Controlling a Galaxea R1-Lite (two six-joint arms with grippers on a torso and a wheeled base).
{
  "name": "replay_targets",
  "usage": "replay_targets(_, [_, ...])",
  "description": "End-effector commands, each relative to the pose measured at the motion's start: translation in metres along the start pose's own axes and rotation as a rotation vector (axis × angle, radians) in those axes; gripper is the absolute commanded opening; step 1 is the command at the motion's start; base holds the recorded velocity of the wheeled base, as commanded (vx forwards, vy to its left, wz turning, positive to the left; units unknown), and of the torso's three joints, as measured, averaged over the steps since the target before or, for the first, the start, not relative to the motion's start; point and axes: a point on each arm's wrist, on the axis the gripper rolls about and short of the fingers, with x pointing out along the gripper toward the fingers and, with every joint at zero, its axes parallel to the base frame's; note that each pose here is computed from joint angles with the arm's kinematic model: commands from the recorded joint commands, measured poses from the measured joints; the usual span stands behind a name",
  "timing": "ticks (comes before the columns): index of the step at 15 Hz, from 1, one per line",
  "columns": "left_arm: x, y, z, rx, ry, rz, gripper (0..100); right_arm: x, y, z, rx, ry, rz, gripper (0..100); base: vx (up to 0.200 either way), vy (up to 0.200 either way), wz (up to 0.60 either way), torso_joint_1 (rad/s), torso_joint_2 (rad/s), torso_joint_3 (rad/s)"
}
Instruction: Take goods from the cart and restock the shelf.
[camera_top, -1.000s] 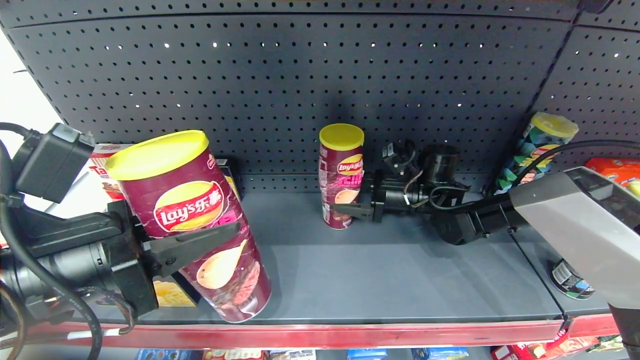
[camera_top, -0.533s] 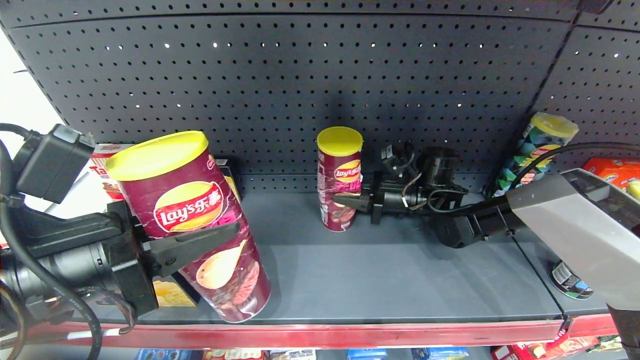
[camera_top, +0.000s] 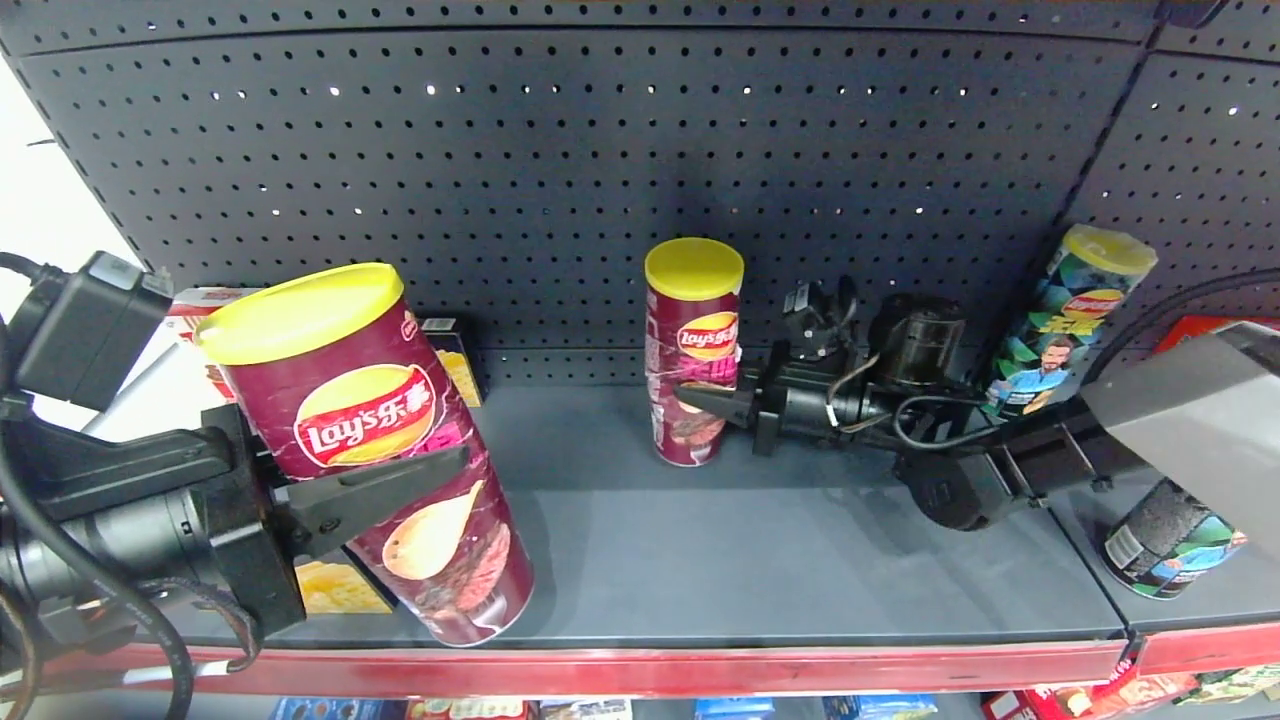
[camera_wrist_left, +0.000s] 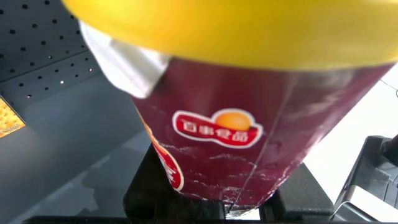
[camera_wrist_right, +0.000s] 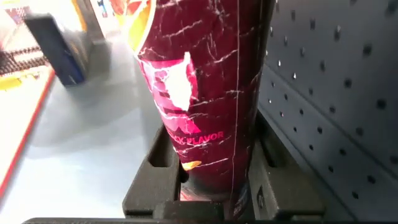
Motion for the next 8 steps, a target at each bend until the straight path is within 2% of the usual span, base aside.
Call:
replay_targets(1, [-0.001, 0.000, 0.001, 0.001, -0.003, 0.002, 0, -0.021, 0.032, 0.032, -0.025, -0.046, -0.037, 0, 0.000, 0.000, 0.00, 0.000, 0.00, 0.000])
replay_targets(2, [-0.001, 0.000, 0.000, 0.000, -0.002, 0.002, 0, -0.032, 0.047, 0.034, -0.028, -0.054, -0.059, 0, 0.000, 0.000, 0.00, 0.000, 0.00, 0.000])
replay_targets(8, [0.000, 0.000, 0.000, 0.000, -0.001, 0.006, 0, -0.083, 0.105, 0.025, -0.022, -0.047, -0.114, 0, 0.000, 0.000, 0.00, 0.000, 0.00, 0.000])
